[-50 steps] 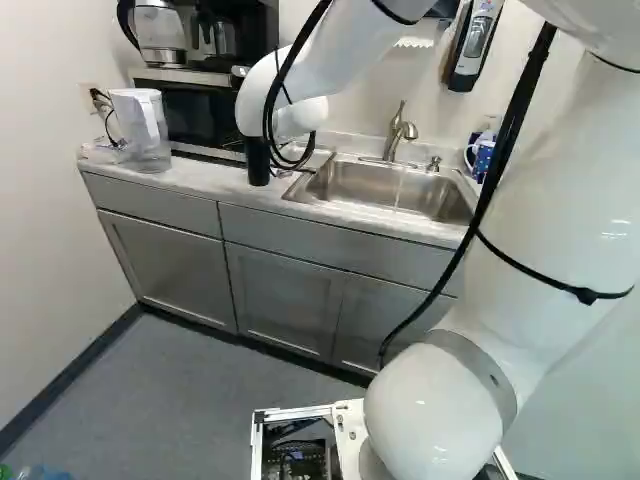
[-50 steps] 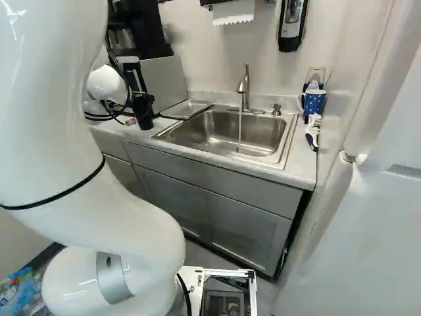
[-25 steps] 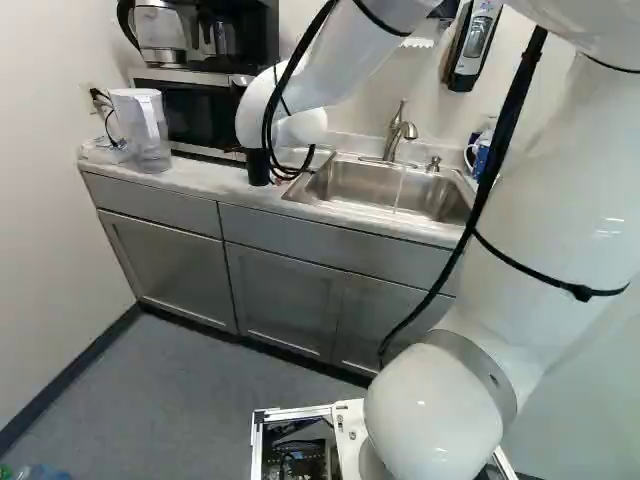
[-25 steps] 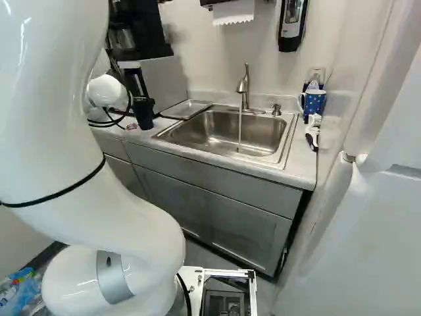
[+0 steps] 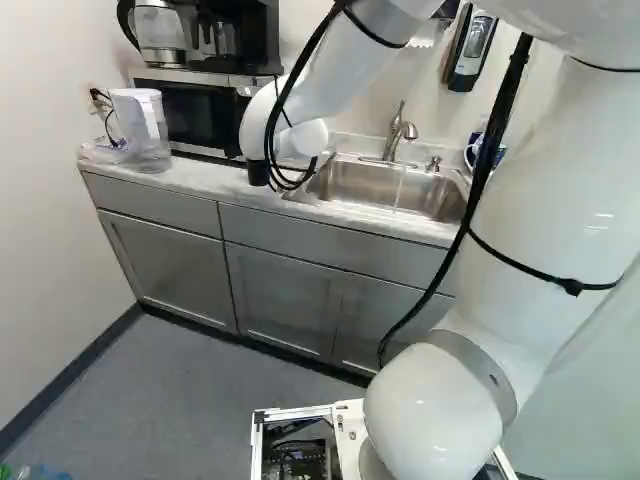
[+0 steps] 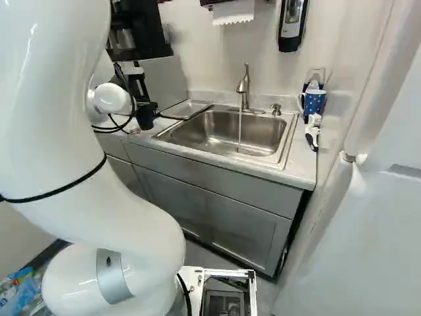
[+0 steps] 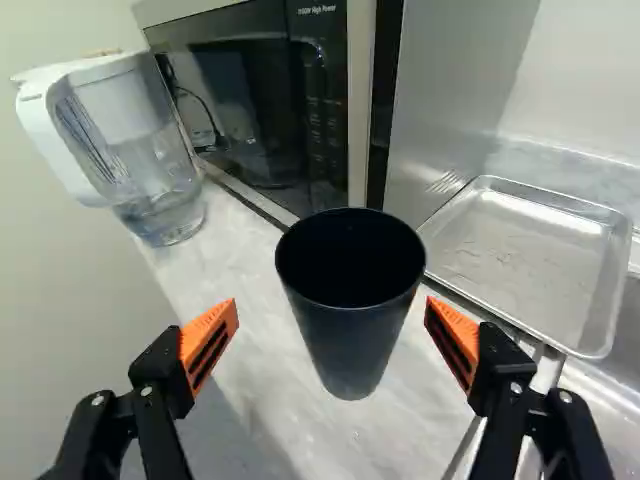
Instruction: Rinse the cup and place it in the tray
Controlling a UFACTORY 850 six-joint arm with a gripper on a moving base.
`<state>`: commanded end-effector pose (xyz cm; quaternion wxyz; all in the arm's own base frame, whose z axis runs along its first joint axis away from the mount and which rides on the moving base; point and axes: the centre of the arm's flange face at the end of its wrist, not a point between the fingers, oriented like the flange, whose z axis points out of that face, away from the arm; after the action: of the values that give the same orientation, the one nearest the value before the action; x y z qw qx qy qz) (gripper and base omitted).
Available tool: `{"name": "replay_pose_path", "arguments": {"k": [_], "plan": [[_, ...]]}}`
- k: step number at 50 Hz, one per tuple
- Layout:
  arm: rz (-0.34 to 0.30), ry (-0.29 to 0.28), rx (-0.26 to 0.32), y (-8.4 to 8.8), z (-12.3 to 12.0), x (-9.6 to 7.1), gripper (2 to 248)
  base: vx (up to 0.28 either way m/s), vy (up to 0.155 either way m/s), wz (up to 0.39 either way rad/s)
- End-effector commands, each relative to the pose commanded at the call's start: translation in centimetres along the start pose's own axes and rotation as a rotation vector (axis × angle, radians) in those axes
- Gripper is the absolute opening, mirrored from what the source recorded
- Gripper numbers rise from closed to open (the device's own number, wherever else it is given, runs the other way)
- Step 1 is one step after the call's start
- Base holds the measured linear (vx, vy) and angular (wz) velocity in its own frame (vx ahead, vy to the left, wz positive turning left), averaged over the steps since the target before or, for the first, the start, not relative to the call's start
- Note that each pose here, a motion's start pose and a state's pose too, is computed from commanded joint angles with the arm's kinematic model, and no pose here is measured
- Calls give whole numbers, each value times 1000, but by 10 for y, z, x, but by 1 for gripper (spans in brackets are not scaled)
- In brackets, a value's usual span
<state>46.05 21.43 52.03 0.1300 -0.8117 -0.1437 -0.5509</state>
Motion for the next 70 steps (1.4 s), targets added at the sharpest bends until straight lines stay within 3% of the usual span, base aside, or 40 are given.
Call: {"name": "replay_pose_path", "arguments": {"k": [28, 58, 59, 63, 64, 68, 69, 70], "plan": [[-25, 30, 1, 5, 13, -20, 247, 0, 0, 0], [-28, 39, 3, 5, 12, -19, 242, 0, 0, 0], [-28, 39, 3, 5, 12, -19, 206, 0, 0, 0], [-28, 39, 3, 5, 12, -19, 206, 0, 0, 0], [-28, 39, 3, 5, 12, -19, 168, 0, 0, 0], [-28, 39, 3, 5, 12, -19, 168, 0, 0, 0], [-28, 39, 3, 5, 12, -19, 132, 0, 0, 0], [-28, 39, 3, 5, 12, -19, 132, 0, 0, 0]]}}
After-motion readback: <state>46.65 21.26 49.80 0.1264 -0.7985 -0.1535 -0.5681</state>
